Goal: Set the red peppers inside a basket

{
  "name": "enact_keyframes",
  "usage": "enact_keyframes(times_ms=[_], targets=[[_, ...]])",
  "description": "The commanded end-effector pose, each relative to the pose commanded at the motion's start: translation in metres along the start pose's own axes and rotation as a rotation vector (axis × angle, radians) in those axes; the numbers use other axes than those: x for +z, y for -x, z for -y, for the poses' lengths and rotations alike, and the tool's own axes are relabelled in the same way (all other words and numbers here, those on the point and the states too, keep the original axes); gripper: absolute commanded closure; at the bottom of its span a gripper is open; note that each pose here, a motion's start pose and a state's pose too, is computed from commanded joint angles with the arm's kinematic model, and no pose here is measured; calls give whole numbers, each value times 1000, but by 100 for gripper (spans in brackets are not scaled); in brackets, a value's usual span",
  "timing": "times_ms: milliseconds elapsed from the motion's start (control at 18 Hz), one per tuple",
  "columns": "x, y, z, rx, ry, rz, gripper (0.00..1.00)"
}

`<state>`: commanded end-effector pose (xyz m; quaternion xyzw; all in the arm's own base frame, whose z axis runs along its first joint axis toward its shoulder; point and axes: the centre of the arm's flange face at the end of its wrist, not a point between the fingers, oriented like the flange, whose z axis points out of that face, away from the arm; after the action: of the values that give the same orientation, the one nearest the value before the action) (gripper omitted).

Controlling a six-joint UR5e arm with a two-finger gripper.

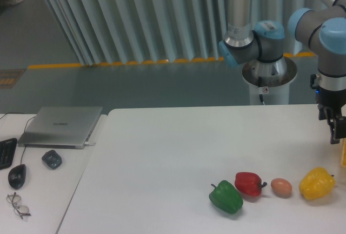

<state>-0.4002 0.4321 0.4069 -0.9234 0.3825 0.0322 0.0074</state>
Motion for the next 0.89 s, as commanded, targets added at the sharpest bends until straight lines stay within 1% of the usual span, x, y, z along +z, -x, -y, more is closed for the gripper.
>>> enact_keyframes(times_ms=[111, 389, 556, 722, 833, 889], targets=[[0, 0, 0, -3, 0, 0, 0], [0, 0, 2, -49, 0, -1, 0], [0, 0, 4, -109, 0, 0, 0], [2, 0, 28, -198, -5, -4, 0], [12, 3, 57, -268, -7, -17, 0], [16, 7, 66, -295, -7, -7, 0]])
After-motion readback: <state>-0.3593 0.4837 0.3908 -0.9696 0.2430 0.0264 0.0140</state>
